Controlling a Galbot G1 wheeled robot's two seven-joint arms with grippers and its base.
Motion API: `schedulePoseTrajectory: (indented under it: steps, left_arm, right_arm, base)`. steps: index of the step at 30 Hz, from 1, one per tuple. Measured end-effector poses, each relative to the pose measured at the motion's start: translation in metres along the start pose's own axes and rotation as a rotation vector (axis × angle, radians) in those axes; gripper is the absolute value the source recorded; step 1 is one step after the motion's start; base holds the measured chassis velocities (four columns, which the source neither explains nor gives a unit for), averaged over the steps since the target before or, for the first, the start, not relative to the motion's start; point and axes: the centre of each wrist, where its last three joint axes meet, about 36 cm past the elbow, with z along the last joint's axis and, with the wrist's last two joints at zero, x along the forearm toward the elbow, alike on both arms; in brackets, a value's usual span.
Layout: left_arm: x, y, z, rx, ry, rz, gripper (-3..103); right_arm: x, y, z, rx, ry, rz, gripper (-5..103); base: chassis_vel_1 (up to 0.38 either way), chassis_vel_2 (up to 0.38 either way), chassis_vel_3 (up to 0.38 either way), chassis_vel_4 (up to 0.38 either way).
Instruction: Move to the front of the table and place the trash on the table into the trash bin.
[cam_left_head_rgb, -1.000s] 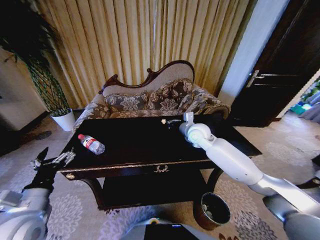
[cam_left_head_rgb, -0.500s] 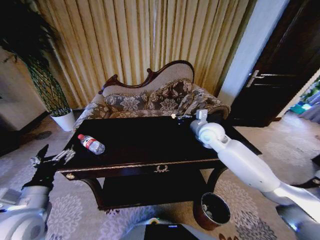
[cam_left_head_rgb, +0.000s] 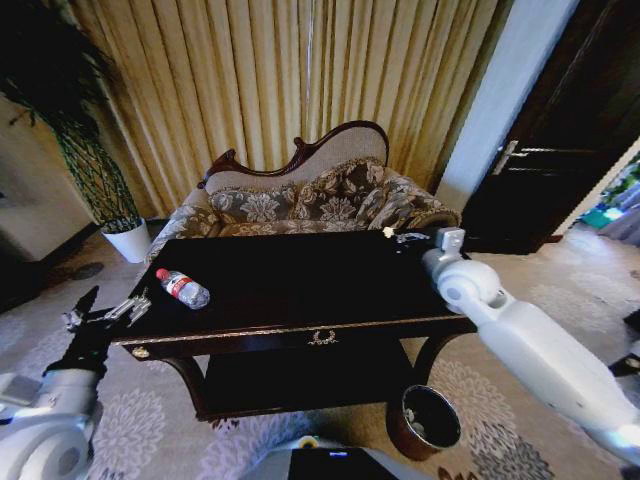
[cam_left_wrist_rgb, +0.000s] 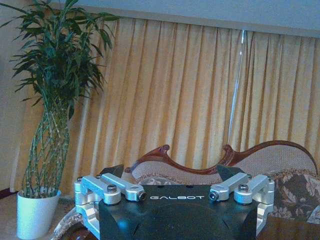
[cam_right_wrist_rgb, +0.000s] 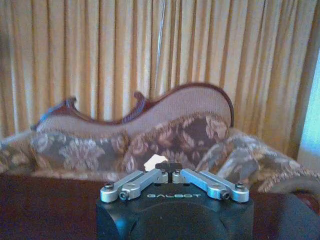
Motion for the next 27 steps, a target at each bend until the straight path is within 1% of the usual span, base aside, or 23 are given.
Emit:
schedulePoseTrajectory:
  steps: [2,3,6,14,20,27]
  left_arm:
    - [-0.001,0.001,0.000,-0.001,-0.001,0.001,100]
    - [-0.004,0.004,0.000,-0.004,-0.001,0.004,100]
    - [-0.008,0.007,0.001,-0.008,0.000,0.007,100]
    - [-0.014,0.013,0.004,-0.009,-0.006,0.019,100]
    - [-0.017,0.018,0.007,-0.009,0.001,0.019,100]
    - [-0.024,0.020,0.010,-0.007,0.006,0.027,100]
  right_arm:
    - [0.003,-0.001,0.001,-0.004,-0.007,-0.001,0]
    - [0.012,-0.004,0.001,-0.019,-0.028,0.002,0]
    - [0.024,-0.010,0.004,-0.025,-0.042,0.018,0]
    - [0.039,-0.025,0.005,-0.026,-0.049,0.075,0]
    - [0.048,-0.030,0.007,-0.024,-0.046,0.099,0]
    - [0.061,-0.040,0.023,-0.029,-0.058,0.176,0]
  base:
    - [0.000,0.000,0.000,0.000]
    - [0.000,0.000,0.000,0.000]
    - [0.000,0.000,0.000,0.000]
    - [0.000,0.000,0.000,0.000]
    - [0.000,0.000,0.000,0.000]
    - [0.000,0.000,0.000,0.000]
